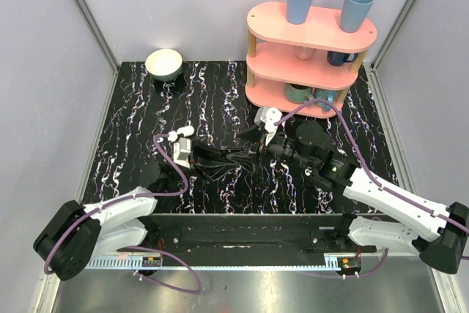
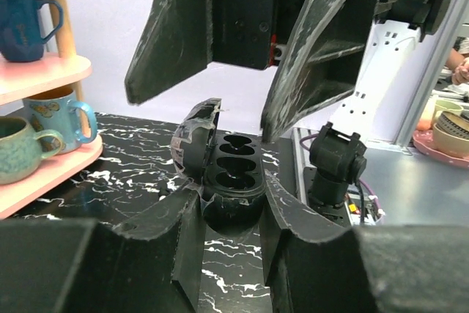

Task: Insert the wireless bluetooth earbuds into the charging case
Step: Pick up the left earbud from the center of the board.

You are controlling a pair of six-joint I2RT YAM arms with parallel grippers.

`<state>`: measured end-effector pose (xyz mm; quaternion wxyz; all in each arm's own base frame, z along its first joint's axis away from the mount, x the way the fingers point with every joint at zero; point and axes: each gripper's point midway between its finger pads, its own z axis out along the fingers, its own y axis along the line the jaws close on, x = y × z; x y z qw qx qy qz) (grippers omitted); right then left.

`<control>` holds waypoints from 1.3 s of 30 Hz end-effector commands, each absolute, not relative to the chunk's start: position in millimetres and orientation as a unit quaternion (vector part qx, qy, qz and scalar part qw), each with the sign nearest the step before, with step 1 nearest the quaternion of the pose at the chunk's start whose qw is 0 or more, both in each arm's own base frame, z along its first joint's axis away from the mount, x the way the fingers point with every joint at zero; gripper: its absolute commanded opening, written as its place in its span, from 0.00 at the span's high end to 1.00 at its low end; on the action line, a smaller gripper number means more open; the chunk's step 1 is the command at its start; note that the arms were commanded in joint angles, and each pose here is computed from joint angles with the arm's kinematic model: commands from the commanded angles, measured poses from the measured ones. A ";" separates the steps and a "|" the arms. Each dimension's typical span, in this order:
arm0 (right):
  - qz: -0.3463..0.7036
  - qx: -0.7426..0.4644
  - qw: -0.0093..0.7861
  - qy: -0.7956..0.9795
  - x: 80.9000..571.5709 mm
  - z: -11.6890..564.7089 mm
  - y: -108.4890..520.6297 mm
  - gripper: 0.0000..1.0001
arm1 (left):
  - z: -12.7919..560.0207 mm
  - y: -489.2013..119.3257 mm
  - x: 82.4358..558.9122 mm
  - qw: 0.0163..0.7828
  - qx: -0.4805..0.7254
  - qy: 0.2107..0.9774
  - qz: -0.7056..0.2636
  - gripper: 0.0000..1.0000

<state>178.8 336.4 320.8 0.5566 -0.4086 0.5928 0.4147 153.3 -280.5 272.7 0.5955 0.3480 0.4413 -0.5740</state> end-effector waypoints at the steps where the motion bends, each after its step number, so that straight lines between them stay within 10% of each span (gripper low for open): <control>1: 0.423 -0.369 0.604 0.565 180.8 354.5 327.2 0.25 | 334.6 -254.6 139.2 0.717 0.340 0.293 -0.533 1.00; 12: 0.318 -0.117 0.679 0.651 234.2 365.6 243.2 0.13 | 328.9 -236.2 158.7 0.770 0.294 0.314 -0.471 1.00; 21: 0.157 0.098 0.589 0.787 260.2 270.4 137.1 0.14 | 341.3 -227.9 147.8 0.782 0.301 0.296 -0.459 1.00; 30: 0.155 0.191 0.385 0.890 251.3 137.0 106.6 0.29 | 348.5 -225.6 134.2 0.779 0.312 0.274 -0.470 1.00; 39: 0.126 0.251 0.384 0.880 270.3 100.0 67.5 0.47 | 345.6 -226.0 129.1 0.774 0.320 0.272 -0.474 1.00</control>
